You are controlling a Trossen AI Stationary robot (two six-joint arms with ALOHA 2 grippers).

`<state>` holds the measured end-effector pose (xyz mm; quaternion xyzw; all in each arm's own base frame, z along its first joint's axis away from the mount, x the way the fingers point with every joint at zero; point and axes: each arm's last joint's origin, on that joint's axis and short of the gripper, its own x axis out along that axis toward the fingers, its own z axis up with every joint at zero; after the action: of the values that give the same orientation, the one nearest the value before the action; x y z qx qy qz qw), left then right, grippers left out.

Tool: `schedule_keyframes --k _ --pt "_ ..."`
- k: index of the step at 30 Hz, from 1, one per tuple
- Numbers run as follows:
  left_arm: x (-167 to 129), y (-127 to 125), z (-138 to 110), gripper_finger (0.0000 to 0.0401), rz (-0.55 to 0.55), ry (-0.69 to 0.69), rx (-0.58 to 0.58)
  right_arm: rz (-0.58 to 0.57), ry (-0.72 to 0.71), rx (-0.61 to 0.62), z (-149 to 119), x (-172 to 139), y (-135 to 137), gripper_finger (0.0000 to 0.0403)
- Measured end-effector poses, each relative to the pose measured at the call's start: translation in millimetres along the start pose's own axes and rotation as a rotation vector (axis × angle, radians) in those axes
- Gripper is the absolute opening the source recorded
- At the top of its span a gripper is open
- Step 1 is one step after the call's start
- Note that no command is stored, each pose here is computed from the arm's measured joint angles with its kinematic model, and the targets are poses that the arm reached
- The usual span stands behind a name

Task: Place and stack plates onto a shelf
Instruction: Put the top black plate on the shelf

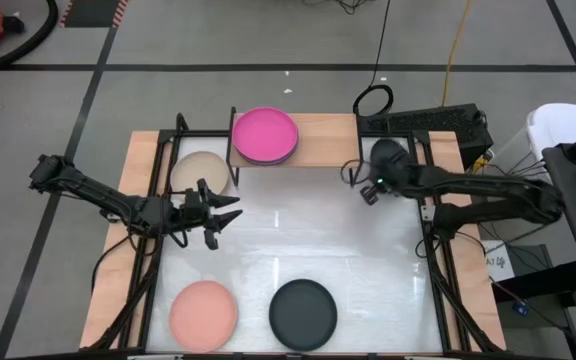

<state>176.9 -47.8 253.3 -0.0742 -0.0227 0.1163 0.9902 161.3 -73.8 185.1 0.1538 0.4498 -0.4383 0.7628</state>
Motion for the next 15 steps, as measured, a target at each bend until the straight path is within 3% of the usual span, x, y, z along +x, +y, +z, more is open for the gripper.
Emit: schedule_keyframes --k 4,8,11,15 --pt "0.0 0.1 0.0 0.0174 0.002 -0.001 -0.001 0.026 -0.169 0.129 7.2 -24.1 -16.9 0.0001" --pt "0.0 0.6 0.1 0.0174 0.02 -0.003 0.005 0.011 -0.342 0.174 22.5 -53.9 -30.4 0.0001" --pt "0.3 1.3 0.2 0.0174 0.027 -0.004 0.006 -0.012 -0.436 0.145 42.6 -78.3 -34.7 0.0001" --pt "1.6 3.8 0.6 0.0174 0.043 -0.006 0.006 0.028 -0.552 -0.009 78.4 -107.8 -27.8 0.0001"
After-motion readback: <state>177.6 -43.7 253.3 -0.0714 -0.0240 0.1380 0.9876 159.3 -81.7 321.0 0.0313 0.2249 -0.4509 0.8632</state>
